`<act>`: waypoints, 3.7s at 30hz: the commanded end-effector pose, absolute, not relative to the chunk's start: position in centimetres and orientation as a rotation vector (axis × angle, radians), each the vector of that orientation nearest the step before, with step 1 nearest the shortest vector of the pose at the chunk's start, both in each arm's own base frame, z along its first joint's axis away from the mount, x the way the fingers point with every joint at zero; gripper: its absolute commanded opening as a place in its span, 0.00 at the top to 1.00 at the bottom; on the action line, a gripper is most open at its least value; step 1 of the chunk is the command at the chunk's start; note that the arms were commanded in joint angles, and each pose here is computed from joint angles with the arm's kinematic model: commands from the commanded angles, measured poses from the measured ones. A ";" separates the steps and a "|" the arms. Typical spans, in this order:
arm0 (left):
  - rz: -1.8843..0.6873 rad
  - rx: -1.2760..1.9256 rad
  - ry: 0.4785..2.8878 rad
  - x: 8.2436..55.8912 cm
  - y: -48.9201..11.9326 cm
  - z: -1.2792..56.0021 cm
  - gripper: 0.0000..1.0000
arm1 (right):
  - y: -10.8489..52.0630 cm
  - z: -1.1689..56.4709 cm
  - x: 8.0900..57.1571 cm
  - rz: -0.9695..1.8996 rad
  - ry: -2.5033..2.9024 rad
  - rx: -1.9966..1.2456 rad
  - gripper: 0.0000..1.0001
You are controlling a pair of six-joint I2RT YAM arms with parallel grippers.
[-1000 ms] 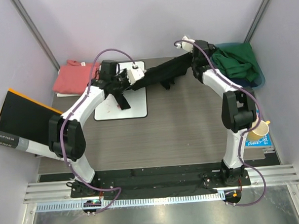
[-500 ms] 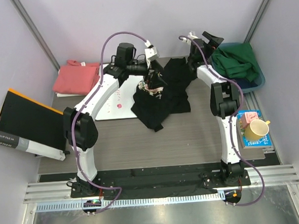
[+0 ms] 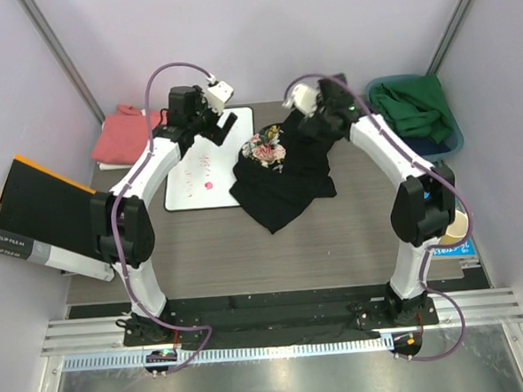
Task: Fold and stack the t-shirts
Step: Move the tshirt to the center of the board, then flatten out the tshirt
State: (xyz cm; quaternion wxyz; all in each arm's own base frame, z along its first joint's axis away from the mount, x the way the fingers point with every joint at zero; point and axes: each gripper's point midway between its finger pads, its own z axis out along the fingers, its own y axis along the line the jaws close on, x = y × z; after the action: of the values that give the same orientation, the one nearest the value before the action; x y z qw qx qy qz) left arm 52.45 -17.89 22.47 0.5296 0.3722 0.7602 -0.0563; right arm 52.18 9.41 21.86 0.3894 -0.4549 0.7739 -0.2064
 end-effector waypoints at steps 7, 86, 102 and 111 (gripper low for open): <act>0.468 0.528 1.943 57.9 -6.7 20.6 0.00 | 27.6 12.2 37.8 0.333 1.967 -1.683 0.10; -0.242 1.349 1.447 51.5 -33.4 12.4 0.00 | -2.5 34.2 50.9 -1.038 1.875 -0.482 0.99; -0.201 1.274 1.385 53.7 -39.2 10.5 0.68 | -2.4 34.2 47.7 -0.962 1.865 -0.543 0.99; -0.220 1.280 1.404 52.7 -39.1 12.6 1.00 | -3.6 34.4 48.1 -0.964 1.856 -0.514 0.99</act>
State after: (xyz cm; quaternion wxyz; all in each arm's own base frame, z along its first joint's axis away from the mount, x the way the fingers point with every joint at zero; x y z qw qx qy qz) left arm 52.40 -38.44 7.72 0.5446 0.5605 0.6174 -0.0898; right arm 48.29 -2.74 30.77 0.4289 -0.2410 0.7811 -0.3846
